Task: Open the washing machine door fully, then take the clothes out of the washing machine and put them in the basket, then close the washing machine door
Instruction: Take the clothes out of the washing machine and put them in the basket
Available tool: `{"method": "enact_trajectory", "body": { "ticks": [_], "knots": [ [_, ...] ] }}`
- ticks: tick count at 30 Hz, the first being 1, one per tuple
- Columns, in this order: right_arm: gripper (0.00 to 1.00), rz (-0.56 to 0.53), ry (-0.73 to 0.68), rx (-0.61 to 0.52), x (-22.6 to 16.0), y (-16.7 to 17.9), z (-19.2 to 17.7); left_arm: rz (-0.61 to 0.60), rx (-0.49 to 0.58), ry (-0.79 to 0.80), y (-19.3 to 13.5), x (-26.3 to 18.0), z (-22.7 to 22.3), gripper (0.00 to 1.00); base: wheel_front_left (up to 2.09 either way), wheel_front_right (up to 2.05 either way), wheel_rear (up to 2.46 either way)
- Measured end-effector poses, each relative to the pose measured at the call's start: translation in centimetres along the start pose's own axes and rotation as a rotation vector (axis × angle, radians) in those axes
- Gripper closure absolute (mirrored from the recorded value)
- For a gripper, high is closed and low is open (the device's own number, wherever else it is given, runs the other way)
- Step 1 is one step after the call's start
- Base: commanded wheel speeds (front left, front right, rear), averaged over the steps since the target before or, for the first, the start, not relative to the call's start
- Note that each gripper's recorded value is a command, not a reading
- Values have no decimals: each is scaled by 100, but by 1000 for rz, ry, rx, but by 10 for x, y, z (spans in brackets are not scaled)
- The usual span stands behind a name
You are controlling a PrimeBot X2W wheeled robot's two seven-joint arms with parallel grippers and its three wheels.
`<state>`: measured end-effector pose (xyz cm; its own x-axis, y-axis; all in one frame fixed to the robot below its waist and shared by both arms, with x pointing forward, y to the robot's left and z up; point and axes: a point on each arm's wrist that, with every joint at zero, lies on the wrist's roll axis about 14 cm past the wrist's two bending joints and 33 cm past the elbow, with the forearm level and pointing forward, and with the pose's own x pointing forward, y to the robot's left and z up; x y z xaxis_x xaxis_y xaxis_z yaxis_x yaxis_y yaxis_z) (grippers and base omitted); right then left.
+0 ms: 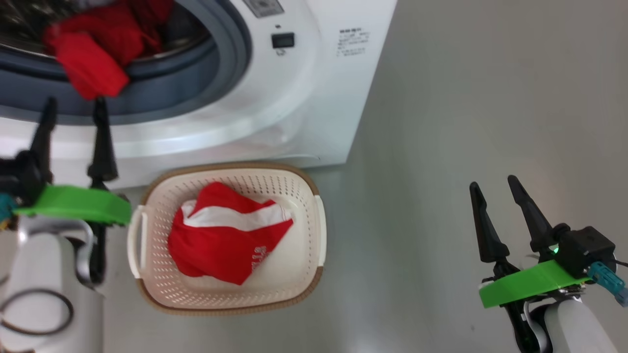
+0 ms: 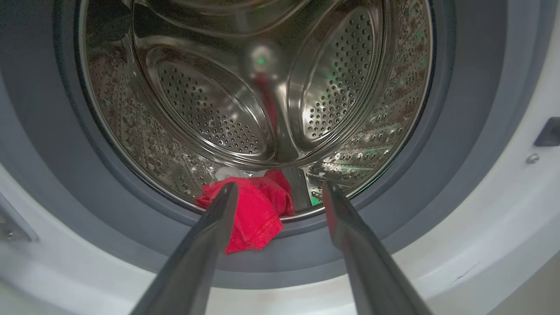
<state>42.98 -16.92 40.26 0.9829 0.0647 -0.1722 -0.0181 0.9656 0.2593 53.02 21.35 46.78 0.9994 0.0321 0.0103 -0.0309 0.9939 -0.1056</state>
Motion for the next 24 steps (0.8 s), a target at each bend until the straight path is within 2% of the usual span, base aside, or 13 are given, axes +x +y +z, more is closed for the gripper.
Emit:
{"method": "enact_trajectory", "body": {
  "ticks": [8, 17, 24],
  "knots": [
    [0, -46, 50, -4, 5, -18, -20, 4, 33, 90, 5, 47, -39, 0, 0, 0, 0],
    [0, -72, 77, -14, 8, -28, -30, 25, 51, 99, 3, 92, -50, 0, 0, 0, 0],
    [0, -87, 107, -20, 3, -34, -39, 59, 83, 144, 11, 109, -69, 0, 0, 0, 0]
  ]
}}
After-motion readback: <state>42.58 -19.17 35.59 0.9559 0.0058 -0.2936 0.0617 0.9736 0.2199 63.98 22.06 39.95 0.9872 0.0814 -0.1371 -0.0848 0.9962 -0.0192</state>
